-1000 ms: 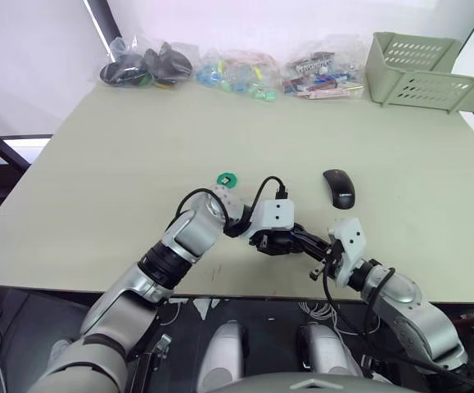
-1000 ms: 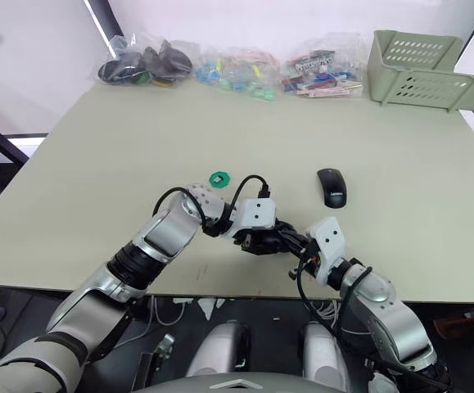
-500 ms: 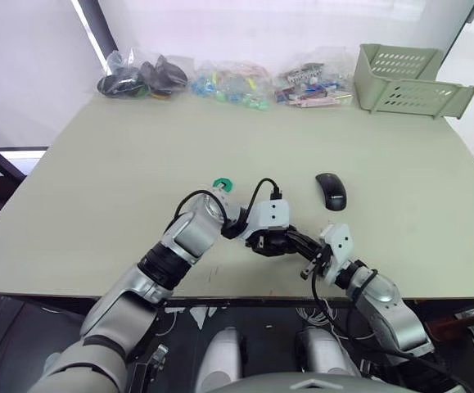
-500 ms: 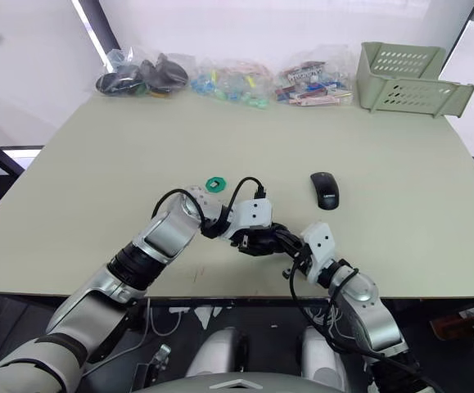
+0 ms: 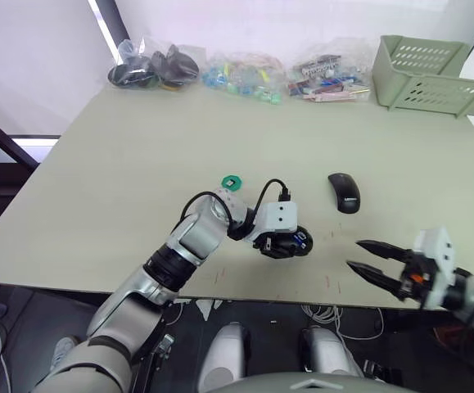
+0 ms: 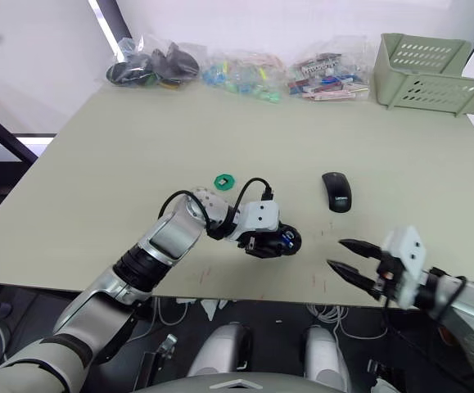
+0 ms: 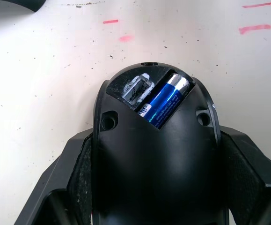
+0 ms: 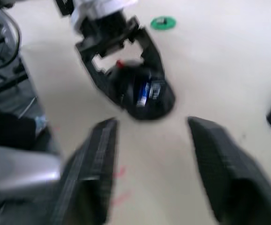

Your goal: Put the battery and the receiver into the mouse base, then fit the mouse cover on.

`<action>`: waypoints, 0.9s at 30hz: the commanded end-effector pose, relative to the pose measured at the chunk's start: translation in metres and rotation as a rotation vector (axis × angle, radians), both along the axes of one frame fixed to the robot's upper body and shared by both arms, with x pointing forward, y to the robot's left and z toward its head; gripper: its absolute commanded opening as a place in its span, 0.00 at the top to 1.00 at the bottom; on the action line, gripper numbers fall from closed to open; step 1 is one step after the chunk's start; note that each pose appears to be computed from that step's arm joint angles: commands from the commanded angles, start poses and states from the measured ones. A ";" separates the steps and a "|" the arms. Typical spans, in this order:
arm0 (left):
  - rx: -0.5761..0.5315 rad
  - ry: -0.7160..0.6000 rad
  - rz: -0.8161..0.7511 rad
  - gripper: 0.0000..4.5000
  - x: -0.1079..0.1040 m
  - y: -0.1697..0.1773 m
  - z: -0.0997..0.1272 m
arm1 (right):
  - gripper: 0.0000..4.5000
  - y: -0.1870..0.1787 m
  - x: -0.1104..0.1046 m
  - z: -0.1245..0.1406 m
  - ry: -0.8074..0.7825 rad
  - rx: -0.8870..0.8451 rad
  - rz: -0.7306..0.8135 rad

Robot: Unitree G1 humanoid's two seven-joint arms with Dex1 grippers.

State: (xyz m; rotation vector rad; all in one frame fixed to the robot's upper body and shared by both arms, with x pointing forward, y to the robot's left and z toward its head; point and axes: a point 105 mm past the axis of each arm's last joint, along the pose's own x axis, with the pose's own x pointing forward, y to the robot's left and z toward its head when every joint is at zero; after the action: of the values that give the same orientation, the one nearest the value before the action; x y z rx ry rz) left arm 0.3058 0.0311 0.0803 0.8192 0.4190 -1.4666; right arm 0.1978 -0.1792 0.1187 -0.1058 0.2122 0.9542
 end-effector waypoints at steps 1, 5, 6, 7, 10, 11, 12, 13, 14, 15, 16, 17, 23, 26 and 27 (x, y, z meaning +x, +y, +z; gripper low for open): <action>0.077 0.033 0.053 0.34 0.000 0.010 -0.026 | 0.05 -0.014 -0.012 0.016 -0.038 -0.022 0.017; 0.075 0.032 0.054 0.34 0.001 0.010 -0.026 | 0.01 -0.021 -0.019 0.018 -0.028 -0.033 0.008; 0.072 0.032 0.056 0.34 0.001 0.010 -0.026 | 0.01 -0.023 -0.019 0.018 -0.031 -0.038 0.002; 0.069 0.033 0.059 0.34 0.002 0.010 -0.026 | 0.01 -0.024 -0.020 0.018 -0.030 -0.041 -0.002; 0.008 0.052 0.085 0.23 0.004 0.006 -0.021 | 0.00 -0.025 -0.021 0.018 -0.027 -0.052 -0.007; -0.005 0.057 0.089 0.12 0.004 0.005 -0.020 | 0.00 -0.026 -0.021 0.017 -0.027 -0.056 -0.009; -0.008 0.049 0.079 0.05 0.004 0.004 -0.019 | 0.00 -0.026 -0.020 0.017 -0.028 -0.056 -0.010; -0.019 0.037 0.073 0.01 0.004 0.003 -0.018 | 0.00 -0.026 -0.020 0.017 -0.029 -0.054 -0.011; -0.035 0.018 0.063 0.01 0.004 0.001 -0.014 | 0.00 -0.026 -0.020 0.017 -0.030 -0.053 -0.012; -0.048 0.006 0.056 0.01 0.004 0.000 -0.011 | 0.00 -0.025 -0.020 0.017 -0.031 -0.053 -0.013; -0.067 0.000 0.056 0.01 0.003 -0.001 -0.007 | 0.00 -0.025 -0.020 0.017 -0.029 -0.051 -0.012; -0.085 -0.015 0.054 0.01 0.004 -0.001 -0.001 | 0.00 -0.024 -0.021 0.016 -0.027 -0.050 -0.010; -0.228 -0.072 0.098 0.01 0.000 0.021 0.041 | 0.00 -0.026 -0.011 0.025 -0.125 -0.061 -0.060; -0.297 -0.086 0.149 0.01 -0.002 0.032 0.057 | 0.00 -0.028 -0.009 0.028 -0.145 -0.052 -0.089; -0.322 -0.093 0.179 0.01 -0.004 0.043 0.063 | 0.00 -0.027 -0.006 0.031 -0.171 -0.026 -0.109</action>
State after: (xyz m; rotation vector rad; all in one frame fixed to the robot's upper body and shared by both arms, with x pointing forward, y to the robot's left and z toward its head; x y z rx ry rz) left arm 0.3049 0.0621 0.1185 0.6144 0.2550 -1.3269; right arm 0.1886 -0.2066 0.1345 -0.1748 0.1560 0.8611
